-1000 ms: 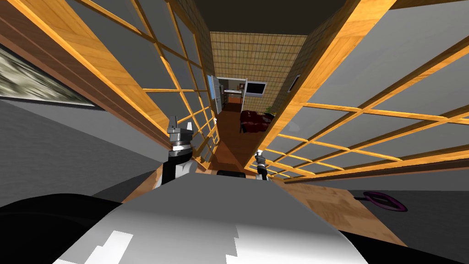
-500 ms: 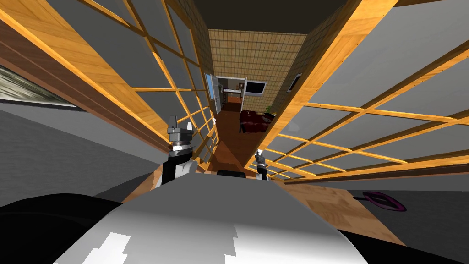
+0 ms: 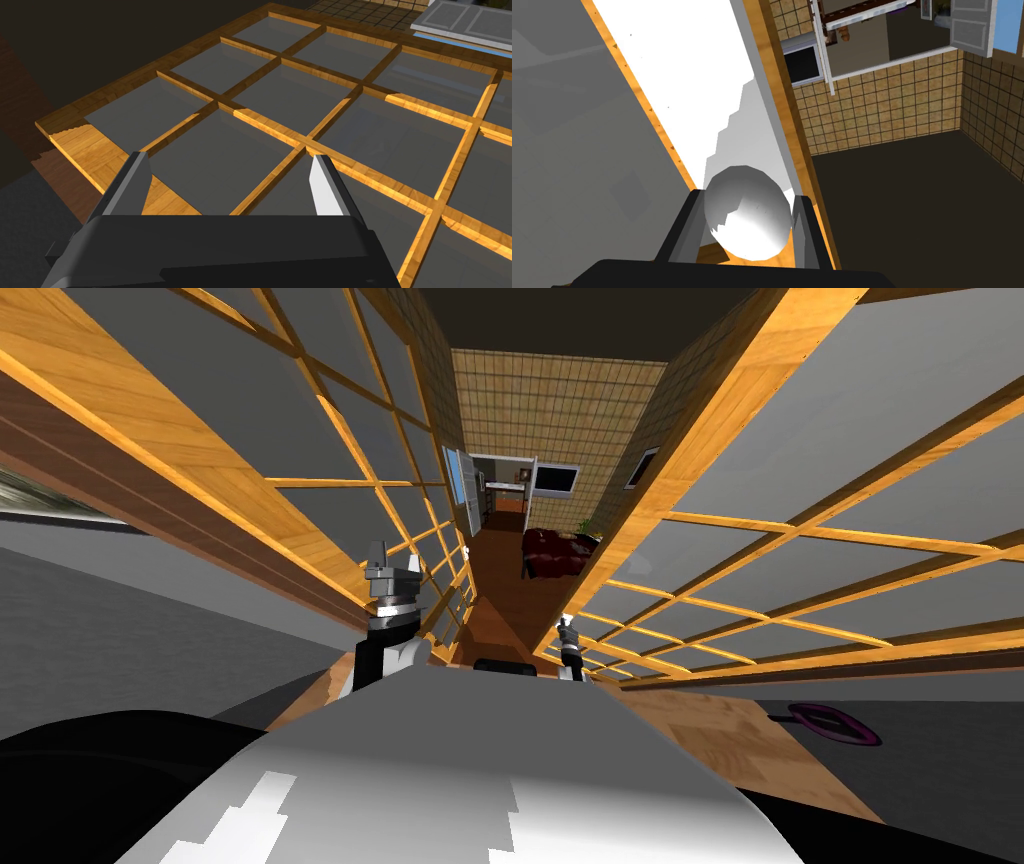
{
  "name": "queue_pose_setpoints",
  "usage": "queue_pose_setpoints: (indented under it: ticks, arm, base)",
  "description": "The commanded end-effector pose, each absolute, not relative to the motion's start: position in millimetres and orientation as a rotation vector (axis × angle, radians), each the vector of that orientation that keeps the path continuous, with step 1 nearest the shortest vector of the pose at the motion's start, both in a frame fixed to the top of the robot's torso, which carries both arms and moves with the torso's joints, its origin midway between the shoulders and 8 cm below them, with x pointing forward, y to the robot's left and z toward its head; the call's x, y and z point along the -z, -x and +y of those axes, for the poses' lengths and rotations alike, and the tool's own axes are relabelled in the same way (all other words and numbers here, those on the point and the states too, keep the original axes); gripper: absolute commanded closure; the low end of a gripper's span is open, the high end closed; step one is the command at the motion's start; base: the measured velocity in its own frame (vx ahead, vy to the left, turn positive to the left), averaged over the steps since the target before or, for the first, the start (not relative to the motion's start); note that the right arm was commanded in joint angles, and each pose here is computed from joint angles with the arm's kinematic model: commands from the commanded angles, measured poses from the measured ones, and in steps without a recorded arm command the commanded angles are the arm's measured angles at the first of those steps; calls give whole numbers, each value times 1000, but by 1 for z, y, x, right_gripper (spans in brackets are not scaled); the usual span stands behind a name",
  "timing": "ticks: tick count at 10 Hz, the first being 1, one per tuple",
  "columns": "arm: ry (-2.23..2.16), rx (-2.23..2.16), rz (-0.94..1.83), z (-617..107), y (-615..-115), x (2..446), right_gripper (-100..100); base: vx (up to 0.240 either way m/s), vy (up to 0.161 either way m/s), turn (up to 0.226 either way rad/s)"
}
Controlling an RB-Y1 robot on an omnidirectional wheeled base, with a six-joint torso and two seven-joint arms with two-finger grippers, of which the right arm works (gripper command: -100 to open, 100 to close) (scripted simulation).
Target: Push the door open
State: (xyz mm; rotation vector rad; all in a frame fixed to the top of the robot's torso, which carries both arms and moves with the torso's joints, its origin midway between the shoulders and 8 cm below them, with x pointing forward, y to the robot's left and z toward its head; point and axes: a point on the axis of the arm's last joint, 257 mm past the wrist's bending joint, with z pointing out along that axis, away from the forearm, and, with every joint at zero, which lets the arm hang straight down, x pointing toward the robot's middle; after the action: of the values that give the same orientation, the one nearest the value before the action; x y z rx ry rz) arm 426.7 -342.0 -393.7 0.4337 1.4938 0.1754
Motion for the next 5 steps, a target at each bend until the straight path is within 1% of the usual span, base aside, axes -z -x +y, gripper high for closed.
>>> queue_pose_setpoints:
  ticks: [1,5]
  arm:
    - [-460,-191,1470,-353,-429,387,100]
    - [-555,-289,1435,-356,-431,385,100]
  base:
    - [40,-4,-13]
    - [50,-1,-31]
